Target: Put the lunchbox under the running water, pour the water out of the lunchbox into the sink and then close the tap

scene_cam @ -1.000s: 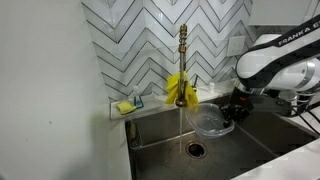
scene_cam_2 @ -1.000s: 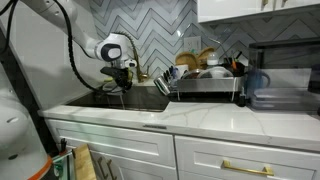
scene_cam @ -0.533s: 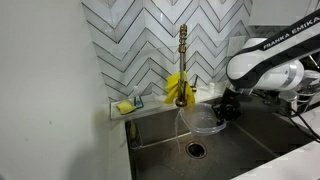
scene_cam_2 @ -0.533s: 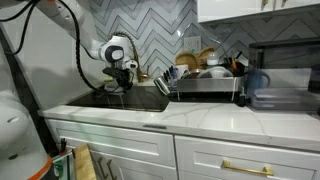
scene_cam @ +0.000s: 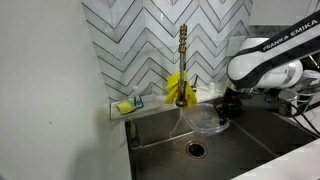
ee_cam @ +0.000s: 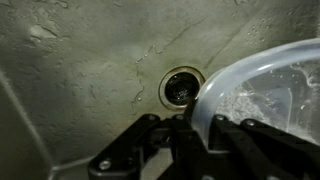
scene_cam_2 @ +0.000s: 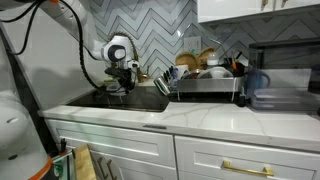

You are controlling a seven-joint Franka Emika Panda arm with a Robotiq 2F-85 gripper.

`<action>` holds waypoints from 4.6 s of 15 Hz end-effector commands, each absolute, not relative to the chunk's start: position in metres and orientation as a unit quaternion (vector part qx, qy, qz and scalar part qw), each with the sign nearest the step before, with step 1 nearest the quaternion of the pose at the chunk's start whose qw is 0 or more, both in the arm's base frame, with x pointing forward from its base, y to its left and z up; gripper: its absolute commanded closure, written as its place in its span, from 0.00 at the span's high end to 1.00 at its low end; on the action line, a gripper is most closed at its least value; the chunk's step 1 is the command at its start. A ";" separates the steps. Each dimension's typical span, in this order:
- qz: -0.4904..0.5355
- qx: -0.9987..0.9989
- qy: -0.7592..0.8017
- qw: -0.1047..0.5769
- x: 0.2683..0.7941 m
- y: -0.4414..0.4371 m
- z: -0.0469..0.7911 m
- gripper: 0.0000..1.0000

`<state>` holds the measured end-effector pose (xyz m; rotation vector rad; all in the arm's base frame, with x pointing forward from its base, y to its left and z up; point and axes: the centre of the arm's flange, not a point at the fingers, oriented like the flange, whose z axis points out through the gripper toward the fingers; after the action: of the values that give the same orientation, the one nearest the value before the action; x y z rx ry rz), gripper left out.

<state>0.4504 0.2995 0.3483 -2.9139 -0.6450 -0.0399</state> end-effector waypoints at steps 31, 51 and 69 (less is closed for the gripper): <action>-0.417 -0.621 -0.391 -0.536 0.445 0.321 0.515 0.02; -0.213 -0.886 -0.267 -0.313 0.477 0.194 0.518 0.02; -0.094 -0.987 -0.131 -0.021 0.452 0.085 0.541 0.02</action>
<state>0.4557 0.0810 0.5421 -3.1567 -0.3677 -0.3469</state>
